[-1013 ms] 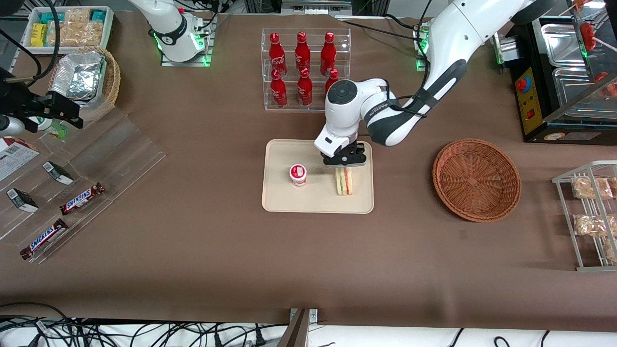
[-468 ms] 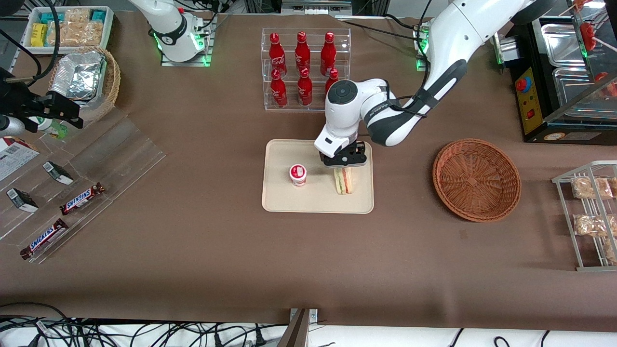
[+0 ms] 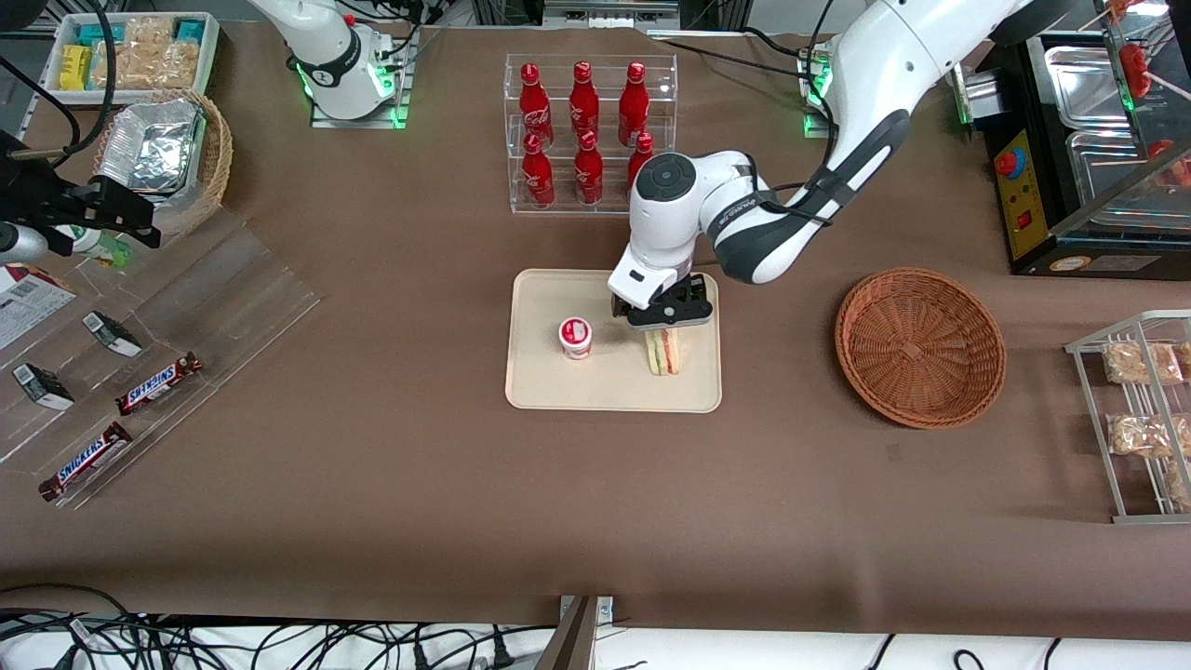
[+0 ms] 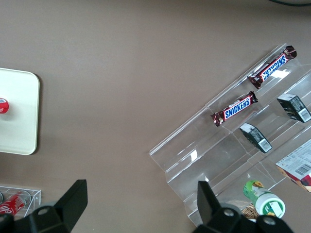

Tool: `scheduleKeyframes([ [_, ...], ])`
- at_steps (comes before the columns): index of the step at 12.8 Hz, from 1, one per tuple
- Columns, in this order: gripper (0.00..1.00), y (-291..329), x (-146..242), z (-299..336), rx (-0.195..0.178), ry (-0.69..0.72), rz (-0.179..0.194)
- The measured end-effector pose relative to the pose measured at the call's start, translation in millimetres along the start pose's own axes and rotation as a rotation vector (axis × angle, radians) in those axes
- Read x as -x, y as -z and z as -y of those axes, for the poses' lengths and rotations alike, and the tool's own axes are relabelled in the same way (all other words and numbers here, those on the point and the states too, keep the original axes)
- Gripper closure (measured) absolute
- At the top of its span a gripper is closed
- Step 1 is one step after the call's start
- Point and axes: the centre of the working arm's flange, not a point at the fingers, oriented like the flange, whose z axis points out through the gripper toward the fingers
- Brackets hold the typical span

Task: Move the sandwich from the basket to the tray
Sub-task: 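Lower the sandwich onto the tray beside the strawberry cup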

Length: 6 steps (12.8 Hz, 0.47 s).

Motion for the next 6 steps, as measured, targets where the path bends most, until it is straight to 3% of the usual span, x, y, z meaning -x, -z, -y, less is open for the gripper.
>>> scheduleKeyframes([
  [2, 0.0, 26.0, -11.1, -0.4, -0.018, 0.041, 0.002],
  [5, 0.0, 76.8, -34.6, 1.9, -0.087, 0.114, 0.018],
  [6, 0.0, 94.4, -45.4, 3.5, -0.092, 0.14, 0.017],
])
